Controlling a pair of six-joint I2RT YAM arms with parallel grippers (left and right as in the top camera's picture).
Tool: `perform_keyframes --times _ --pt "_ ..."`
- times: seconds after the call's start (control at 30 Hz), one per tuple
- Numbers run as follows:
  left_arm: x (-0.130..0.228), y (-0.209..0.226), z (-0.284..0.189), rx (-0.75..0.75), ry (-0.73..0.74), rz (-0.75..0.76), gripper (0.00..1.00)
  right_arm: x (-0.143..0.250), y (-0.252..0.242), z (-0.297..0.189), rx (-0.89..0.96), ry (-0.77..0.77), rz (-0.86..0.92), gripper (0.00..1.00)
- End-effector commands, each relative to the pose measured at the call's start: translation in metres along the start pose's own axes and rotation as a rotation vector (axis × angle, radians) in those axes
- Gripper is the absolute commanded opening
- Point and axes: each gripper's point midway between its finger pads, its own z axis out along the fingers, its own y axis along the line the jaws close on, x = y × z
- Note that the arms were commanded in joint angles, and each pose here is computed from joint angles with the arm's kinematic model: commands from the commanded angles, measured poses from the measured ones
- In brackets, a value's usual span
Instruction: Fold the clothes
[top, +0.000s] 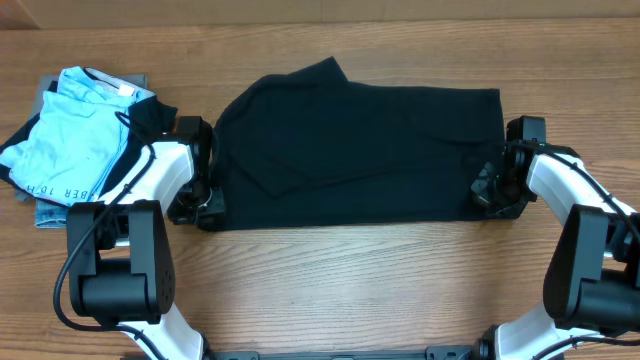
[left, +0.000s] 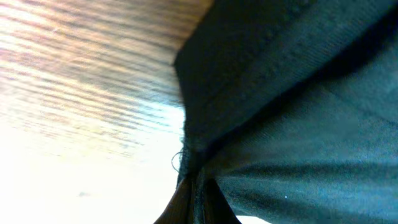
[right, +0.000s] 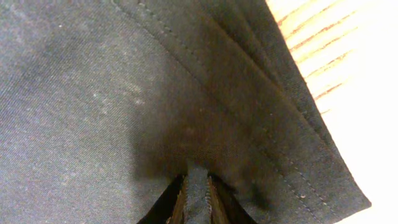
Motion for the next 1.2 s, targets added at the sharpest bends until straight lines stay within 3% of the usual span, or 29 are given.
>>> perform_keyframes --times 0.0,0.63,0.87,0.9,0.93,1.0,1.03,1.17 --pt "0.005 0.027 0.005 -0.135 0.014 -0.059 0.04 0.031 -0.034 0.027 0.141 0.109 0.015 0.15" --pt "0.064 0.035 -0.004 -0.178 0.251 -0.151 0.04 0.066 -0.054 0.017 0.237 0.242 0.108 0.14" --pt "0.069 0.036 -0.006 -0.184 0.273 -0.155 0.04 0.064 -0.055 0.006 0.264 0.256 0.104 0.07" --pt "0.069 0.036 -0.006 -0.184 0.273 -0.155 0.08 0.061 -0.054 0.001 0.265 0.256 0.104 0.06" --pt "0.069 0.036 -0.006 -0.184 0.272 -0.155 0.18 0.057 -0.052 -0.003 0.263 0.253 0.104 0.06" --pt "0.067 0.036 -0.007 -0.182 0.265 -0.157 0.61 0.045 -0.045 -0.014 0.249 0.237 0.105 0.09" --pt "0.064 0.035 -0.008 -0.179 0.259 -0.158 0.73 0.039 -0.041 -0.019 0.241 0.228 0.106 0.11" --pt "0.049 0.035 -0.025 -0.168 0.224 -0.165 0.75 0.013 -0.022 -0.042 0.180 0.180 0.091 0.28"
